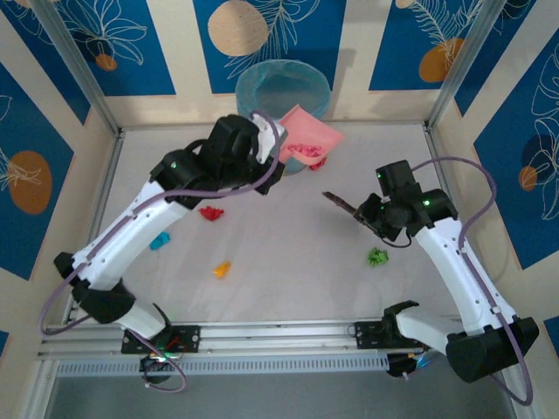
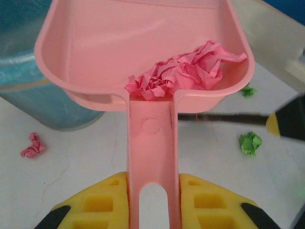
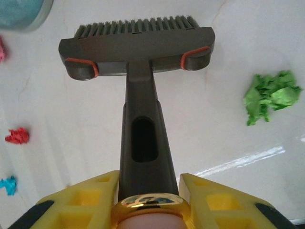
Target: Sweep away the paper scraps from the table
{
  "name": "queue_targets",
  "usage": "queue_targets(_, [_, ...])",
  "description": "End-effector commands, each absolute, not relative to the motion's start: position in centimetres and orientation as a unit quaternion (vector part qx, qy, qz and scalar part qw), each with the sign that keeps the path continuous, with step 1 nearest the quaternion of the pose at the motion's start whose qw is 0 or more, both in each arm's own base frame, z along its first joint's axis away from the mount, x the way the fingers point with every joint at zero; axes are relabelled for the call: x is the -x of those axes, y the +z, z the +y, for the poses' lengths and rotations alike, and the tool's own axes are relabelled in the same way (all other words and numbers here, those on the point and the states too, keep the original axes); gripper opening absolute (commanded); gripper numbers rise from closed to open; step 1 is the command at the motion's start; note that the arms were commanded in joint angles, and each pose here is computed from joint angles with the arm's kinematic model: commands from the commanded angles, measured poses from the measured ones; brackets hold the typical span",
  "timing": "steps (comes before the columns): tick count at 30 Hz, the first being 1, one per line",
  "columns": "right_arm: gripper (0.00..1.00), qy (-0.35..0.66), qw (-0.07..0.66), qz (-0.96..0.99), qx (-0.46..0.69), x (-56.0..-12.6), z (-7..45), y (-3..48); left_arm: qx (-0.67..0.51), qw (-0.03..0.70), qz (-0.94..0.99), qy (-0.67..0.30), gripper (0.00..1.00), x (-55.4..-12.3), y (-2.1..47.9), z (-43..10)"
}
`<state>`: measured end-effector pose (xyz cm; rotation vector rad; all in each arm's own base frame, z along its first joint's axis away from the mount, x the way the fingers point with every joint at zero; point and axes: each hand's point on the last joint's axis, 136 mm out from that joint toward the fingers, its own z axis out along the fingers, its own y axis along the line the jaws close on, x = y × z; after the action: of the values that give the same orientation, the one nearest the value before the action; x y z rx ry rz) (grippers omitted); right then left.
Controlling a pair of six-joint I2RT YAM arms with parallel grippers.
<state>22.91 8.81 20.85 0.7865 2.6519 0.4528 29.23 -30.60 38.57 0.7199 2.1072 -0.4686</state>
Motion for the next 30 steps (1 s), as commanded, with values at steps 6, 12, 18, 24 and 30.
queue_targets(6, [0.0,0.183,0.153,0.943,-0.233,-21.8,13.1,19.3,-0.198,0.387,0.861,-0.265,0.0,-34.4,41.0,-31.8])
queue_targets(12, [0.0,0.167,0.145,0.955,-0.197,-20.3,15.2,18.3,-0.139,0.402,0.852,-0.305,0.0,-38.3,42.2,-32.2])
queue_targets(18, [0.0,0.158,0.143,0.96,-0.179,-19.4,16.6,17.6,-0.074,0.388,0.841,-0.369,0.0,-42.0,42.7,-31.5])
queue_targets(24, [0.0,0.145,0.139,0.967,-0.158,-19.2,17.6,17.2,0.005,0.336,0.814,-0.475,0.0,-45.3,43.2,-31.4])
queue_targets(30, [0.0,0.133,0.143,0.971,-0.139,-19.7,18.3,17.2,0.042,0.271,0.78,-0.563,0.0,-46.9,43.4,-33.5])
